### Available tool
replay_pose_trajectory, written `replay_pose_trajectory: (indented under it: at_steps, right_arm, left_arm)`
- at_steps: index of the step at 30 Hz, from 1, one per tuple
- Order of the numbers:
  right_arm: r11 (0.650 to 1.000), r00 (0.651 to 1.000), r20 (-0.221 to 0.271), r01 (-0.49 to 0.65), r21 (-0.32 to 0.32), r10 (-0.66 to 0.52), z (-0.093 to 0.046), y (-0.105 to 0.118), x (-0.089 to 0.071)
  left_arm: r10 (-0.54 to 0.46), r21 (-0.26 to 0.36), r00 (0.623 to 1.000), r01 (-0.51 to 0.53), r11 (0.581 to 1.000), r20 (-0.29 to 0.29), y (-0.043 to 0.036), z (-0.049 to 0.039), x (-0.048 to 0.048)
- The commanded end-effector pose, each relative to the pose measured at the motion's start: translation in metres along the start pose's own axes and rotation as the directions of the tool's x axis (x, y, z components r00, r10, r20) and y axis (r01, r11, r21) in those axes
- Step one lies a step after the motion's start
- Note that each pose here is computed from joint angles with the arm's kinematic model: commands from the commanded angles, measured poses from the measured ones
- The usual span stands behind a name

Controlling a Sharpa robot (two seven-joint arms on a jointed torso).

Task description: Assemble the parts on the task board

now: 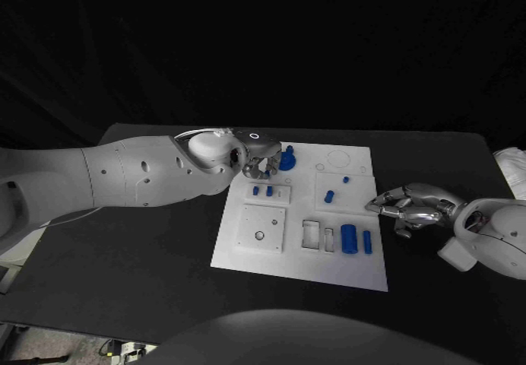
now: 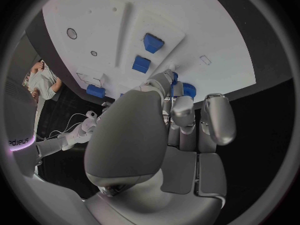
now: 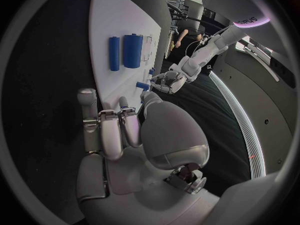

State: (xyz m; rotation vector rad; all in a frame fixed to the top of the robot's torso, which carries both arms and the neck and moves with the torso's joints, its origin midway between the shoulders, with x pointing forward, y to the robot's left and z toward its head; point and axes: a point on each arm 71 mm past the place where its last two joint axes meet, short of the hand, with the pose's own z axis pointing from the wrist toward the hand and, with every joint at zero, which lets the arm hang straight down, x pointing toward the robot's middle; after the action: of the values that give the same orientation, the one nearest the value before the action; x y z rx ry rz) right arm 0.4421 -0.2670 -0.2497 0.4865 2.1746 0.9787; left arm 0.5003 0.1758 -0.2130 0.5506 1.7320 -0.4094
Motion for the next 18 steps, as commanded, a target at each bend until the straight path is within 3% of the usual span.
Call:
replay_pose_trajectory:
  at_steps: [1,18]
  right_arm:
    - [1.0,1.0,-0.015,0.002,-0.002,-0.002,0.0005,-0.0004,0.0021]
    - [1.0,1.0,-0.021,0.001,0.004,-0.001,0.0008,-0.0018,0.0033]
  left_arm:
    - [0.0,0.002,0.999,0.0,1.0,-0.042,-0.0012,-0.0005,0.0056]
    - [0.001,-0.001,0.998,-0.001,1.0,-0.065,-0.0021,-0.0001,0.0084]
